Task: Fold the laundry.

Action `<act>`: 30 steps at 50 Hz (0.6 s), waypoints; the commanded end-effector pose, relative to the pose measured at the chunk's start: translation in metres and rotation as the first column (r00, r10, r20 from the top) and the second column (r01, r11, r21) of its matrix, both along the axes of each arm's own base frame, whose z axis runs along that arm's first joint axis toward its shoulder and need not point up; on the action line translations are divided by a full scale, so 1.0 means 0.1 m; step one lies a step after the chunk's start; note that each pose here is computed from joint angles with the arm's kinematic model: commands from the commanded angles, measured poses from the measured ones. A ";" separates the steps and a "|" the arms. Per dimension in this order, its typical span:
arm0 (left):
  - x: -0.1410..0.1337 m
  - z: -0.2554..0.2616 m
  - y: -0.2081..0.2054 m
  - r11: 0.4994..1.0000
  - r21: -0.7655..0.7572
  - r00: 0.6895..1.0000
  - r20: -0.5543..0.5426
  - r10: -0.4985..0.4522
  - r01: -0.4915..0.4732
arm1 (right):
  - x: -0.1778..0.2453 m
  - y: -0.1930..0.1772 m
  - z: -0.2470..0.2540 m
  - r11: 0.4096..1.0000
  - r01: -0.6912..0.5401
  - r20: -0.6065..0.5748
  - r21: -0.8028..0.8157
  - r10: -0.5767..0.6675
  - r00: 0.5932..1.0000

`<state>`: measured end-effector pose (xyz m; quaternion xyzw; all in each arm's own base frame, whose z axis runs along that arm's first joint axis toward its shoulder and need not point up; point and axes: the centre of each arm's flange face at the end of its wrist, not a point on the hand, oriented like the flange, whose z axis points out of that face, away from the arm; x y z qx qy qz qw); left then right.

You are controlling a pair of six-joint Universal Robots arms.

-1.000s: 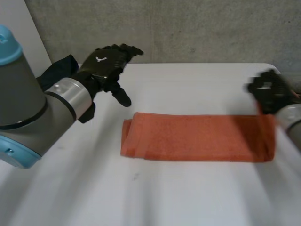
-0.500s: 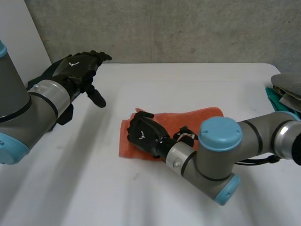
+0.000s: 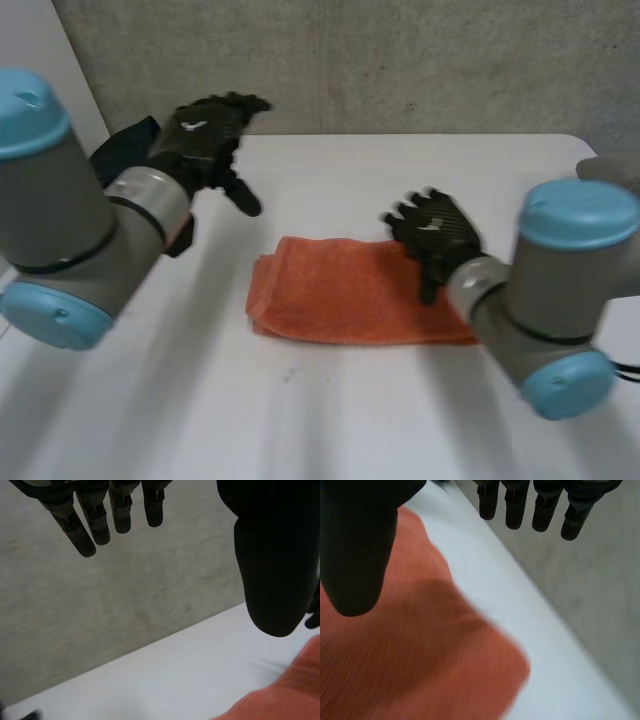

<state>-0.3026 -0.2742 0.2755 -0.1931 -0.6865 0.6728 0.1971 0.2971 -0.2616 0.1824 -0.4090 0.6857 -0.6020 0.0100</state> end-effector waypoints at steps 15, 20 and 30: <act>-0.58 -0.57 0.10 0.996 0.070 0.957 0.287 0.040 -0.062 | -0.81 -0.20 -0.59 0.939 0.272 0.039 0.209 -0.286 0.957; -0.36 -0.39 0.05 0.992 0.098 0.976 0.207 0.061 -0.082 | -0.84 -0.29 -0.36 0.941 0.303 0.072 0.153 -0.316 0.946; 0.11 -0.30 -0.13 0.984 0.115 0.981 0.154 0.119 -0.137 | -0.47 -0.25 -0.03 0.983 0.181 0.081 0.012 -0.181 0.980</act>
